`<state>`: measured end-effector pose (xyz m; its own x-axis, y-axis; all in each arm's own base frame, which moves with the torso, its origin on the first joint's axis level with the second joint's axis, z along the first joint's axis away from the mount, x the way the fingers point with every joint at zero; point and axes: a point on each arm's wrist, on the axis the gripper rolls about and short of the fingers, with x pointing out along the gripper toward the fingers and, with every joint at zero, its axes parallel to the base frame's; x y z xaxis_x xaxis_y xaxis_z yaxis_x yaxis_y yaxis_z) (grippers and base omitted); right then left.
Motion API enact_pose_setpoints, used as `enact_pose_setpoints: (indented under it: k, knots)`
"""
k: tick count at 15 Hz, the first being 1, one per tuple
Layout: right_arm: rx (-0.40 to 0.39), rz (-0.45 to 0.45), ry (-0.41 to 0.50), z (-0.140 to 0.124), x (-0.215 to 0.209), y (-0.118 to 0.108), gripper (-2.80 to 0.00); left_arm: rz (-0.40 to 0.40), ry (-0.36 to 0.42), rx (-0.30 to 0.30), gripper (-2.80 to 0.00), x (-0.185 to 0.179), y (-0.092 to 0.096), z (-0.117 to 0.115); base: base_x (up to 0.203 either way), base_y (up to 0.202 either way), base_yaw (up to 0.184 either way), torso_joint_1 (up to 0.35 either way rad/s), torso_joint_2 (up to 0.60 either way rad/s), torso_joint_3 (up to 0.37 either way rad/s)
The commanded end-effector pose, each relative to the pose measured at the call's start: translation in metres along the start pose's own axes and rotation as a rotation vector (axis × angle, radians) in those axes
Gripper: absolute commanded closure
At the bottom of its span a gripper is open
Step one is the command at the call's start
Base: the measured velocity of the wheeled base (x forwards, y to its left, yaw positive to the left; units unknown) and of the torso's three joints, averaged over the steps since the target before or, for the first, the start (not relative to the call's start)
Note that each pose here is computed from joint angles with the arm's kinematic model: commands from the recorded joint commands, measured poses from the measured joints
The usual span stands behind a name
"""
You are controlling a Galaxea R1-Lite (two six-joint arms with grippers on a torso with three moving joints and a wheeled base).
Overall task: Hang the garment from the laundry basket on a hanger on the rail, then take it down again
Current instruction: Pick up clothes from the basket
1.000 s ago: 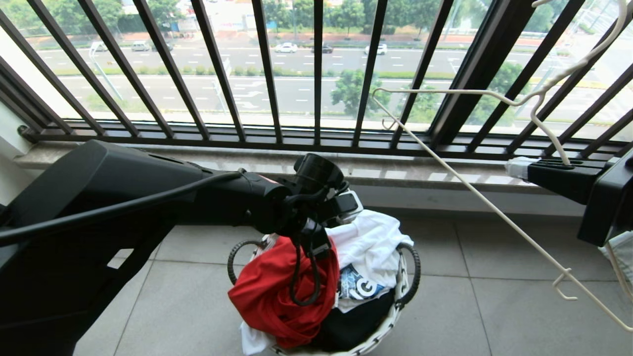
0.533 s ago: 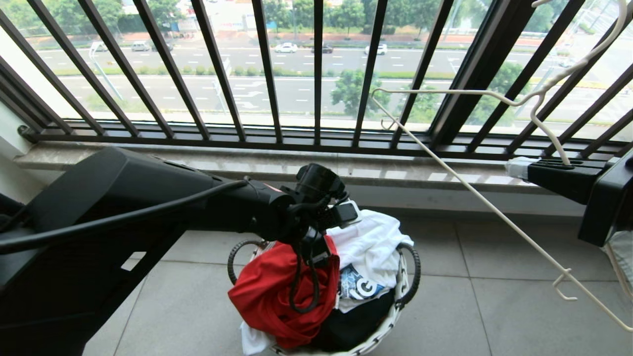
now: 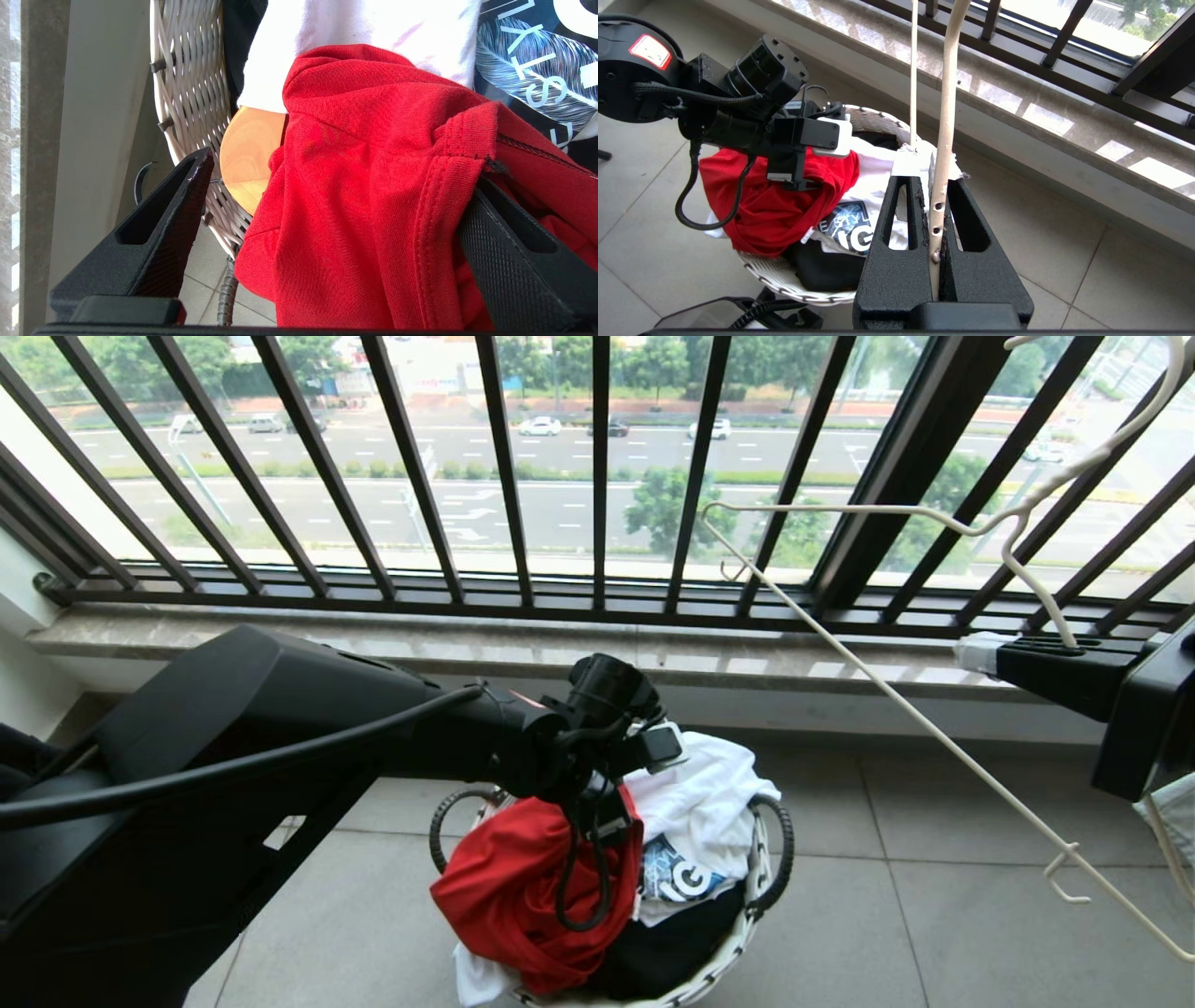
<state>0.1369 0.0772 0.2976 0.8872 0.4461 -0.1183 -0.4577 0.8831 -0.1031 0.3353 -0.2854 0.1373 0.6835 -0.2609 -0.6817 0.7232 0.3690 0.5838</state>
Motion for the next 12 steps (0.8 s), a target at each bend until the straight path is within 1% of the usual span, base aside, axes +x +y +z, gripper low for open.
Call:
enact_pose_setpoints:
  k: [1, 2, 8, 10, 12]
  knots:
    - [-0.001, 0.0, -0.002, 0.0, 0.0, 0.0, 0.0, -0.003, 0.006, 0.005, -2.8, 0.002, -0.001, -0.001, 0.0, 0.0, 0.0, 0.0, 0.0, 0.0]
    - [-0.001, 0.0, -0.002, 0.0, 0.0, 0.0, 0.0, -0.003, 0.006, 0.005, 0.0, 0.001, -0.001, -0.001, 0.0, 0.0, 0.0, 0.0, 0.0, 0.0]
    - [0.0, -0.001, -0.008, 0.001, -0.002, 0.0, 0.0, 0.001, 0.0, -0.002, 0.0, -0.002, 0.001, 0.0, 0.0, 0.0, 0.0, 0.0, 0.0, 0.0]
    - [0.0, -0.001, -0.007, 0.001, -0.002, 0.0, 0.0, 0.018, -0.02, -0.018, 0.0, -0.02, 0.009, -0.001, 0.0, 0.0, 0.0, 0.0, 0.0, 0.0]
    - [-0.002, -0.001, -0.008, 0.001, -0.002, 0.0, 0.0, 0.053, -0.058, -0.069, 0.0, -0.05, 0.023, -0.003, 0.0, 0.0, 0.0, 0.0, 0.0, 0.0]
